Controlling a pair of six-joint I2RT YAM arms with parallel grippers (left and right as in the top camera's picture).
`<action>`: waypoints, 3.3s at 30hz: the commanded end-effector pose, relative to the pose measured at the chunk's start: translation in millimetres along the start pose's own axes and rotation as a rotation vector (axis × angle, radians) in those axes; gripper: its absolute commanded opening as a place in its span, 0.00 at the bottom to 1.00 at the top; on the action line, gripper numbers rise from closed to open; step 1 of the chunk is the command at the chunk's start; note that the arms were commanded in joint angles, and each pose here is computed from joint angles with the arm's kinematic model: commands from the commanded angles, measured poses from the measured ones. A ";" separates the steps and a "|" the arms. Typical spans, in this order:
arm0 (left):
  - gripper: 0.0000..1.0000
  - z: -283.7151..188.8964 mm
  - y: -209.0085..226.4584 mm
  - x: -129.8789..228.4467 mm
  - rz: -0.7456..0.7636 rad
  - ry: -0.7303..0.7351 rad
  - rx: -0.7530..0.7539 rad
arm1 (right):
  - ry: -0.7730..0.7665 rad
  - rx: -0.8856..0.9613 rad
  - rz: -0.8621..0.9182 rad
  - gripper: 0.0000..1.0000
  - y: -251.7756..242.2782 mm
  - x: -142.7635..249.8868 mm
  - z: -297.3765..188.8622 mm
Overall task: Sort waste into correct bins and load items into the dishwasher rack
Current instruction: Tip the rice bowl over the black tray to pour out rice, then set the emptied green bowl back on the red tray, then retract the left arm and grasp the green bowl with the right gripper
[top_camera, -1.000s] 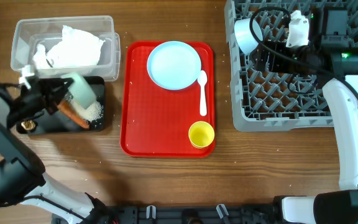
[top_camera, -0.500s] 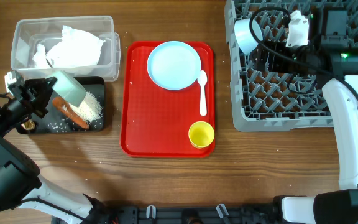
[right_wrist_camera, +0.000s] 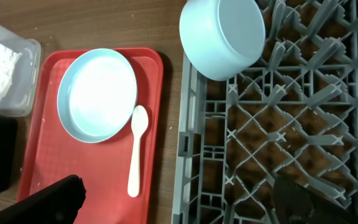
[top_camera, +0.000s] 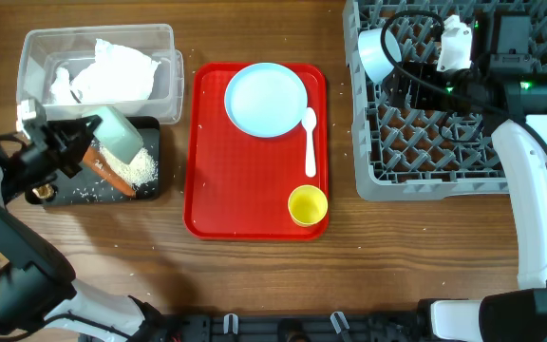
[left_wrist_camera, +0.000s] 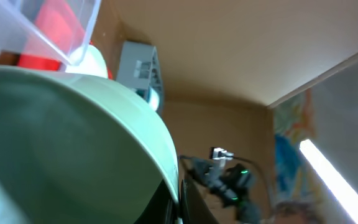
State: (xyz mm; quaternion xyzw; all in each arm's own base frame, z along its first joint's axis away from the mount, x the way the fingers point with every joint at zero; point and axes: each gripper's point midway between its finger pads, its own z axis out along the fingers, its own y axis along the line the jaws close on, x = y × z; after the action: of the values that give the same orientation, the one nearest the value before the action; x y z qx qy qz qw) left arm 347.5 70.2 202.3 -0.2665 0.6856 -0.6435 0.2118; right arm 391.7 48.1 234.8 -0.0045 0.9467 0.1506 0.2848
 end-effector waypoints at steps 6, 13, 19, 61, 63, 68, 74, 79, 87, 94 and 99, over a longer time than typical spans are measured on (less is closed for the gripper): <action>0.04 16.7 -41.4 35.5 0.000 0.068 0.012 | 0.015 0.007 -0.025 1.00 -1.5 2.6 8.0; 0.04 101.7 -39.4 101.2 0.439 0.283 -0.477 | 0.006 0.005 -0.026 1.00 -1.1 0.2 8.1; 0.04 140.0 21.7 124.3 0.622 0.210 -1.032 | 0.012 0.006 -0.023 1.00 -1.3 1.8 8.0; 0.74 227.4 43.5 195.1 0.866 0.471 -0.929 | 0.010 -0.007 0.036 1.00 1.0 1.1 8.0; 0.77 220.9 41.7 195.5 0.884 0.482 -0.941 | 0.009 -0.046 0.033 1.00 7.9 0.6 7.9; 0.82 190.8 10.1 147.9 0.715 0.242 -0.955 | 0.005 -0.170 0.061 0.95 45.6 -2.7 11.5; 0.99 115.6 -2.7 51.9 0.535 -0.048 -1.016 | 0.198 -0.232 0.011 0.93 135.6 45.0 96.7; 1.00 88.7 1.8 31.3 0.470 -0.109 -1.050 | 0.407 -0.228 -0.044 0.87 192.8 125.9 172.8; 1.00 71.6 8.2 23.7 0.480 -0.153 -1.150 | 0.557 -0.132 0.045 0.71 188.4 183.7 223.0; 1.00 70.7 8.2 22.7 0.482 -0.159 -1.155 | 0.542 -0.145 0.044 0.04 190.9 178.7 221.9; 1.00 70.7 8.3 22.8 0.481 -0.158 -1.155 | 0.340 -0.231 0.046 0.04 193.5 101.4 169.2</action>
State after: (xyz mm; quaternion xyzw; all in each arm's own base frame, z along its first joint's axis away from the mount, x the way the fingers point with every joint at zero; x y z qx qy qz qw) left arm 371.9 -3.8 185.0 -0.2174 0.9481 -0.0893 0.2143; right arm 351.6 303.6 30.1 -0.0402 0.9724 0.2275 0.0320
